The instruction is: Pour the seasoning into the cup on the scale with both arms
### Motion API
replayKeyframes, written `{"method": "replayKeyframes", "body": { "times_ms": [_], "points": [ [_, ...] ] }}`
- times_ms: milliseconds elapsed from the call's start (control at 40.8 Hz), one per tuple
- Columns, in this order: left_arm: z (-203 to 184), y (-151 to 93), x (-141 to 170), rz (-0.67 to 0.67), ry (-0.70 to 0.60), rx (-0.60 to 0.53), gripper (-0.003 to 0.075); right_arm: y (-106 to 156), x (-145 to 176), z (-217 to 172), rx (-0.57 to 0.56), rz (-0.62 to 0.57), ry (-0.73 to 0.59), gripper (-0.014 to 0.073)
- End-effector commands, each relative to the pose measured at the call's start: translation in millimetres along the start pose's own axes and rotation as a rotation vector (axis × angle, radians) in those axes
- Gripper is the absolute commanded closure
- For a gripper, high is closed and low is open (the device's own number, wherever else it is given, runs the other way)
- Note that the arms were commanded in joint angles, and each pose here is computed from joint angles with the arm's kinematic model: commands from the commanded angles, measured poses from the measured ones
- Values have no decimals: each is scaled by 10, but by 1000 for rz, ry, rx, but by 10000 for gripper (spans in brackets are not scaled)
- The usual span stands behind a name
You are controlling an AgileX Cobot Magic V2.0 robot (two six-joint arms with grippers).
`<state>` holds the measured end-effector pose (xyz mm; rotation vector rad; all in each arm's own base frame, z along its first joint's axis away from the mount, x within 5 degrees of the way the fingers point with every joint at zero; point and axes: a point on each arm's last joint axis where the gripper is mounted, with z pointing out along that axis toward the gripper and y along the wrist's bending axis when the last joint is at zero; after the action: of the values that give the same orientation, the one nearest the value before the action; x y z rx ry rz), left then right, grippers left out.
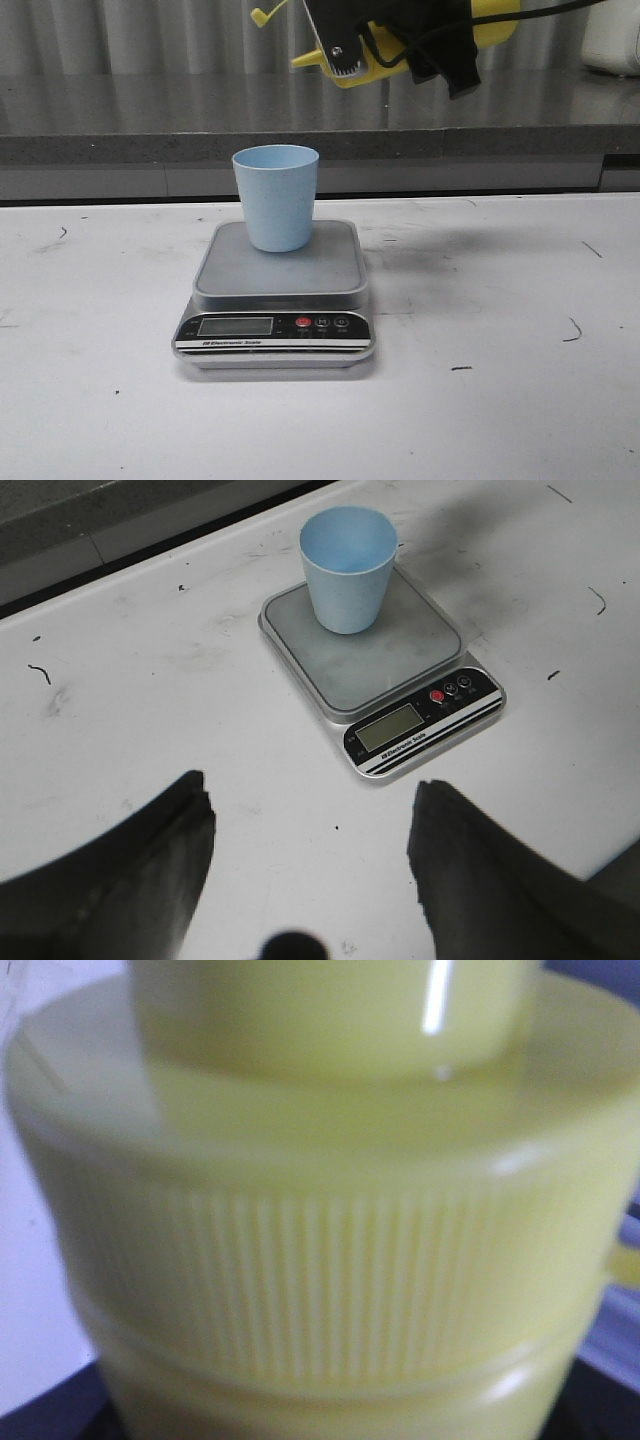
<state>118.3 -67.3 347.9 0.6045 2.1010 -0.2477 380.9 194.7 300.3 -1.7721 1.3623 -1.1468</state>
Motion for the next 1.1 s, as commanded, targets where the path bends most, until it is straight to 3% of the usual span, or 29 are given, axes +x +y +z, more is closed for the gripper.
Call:
{"method": "replayKeyframes", "body": {
  "times_ms": [0, 539, 759, 1078],
  "points": [
    [-60, -10, -134, -2, -102, 10, 299, -324, 164, -230, 128, -12, 26, 278],
    [-60, -10, -134, -2, -102, 10, 299, -319, 160, -229, 124, 153, 11, 278],
    [-60, -10, -134, -2, -102, 10, 299, -266, 154, -222, 66, 481, -5, 278],
    [-60, -10, -134, -2, -102, 10, 299, -299, 281, -348, 34, 741, 21, 278]
  ]
}}
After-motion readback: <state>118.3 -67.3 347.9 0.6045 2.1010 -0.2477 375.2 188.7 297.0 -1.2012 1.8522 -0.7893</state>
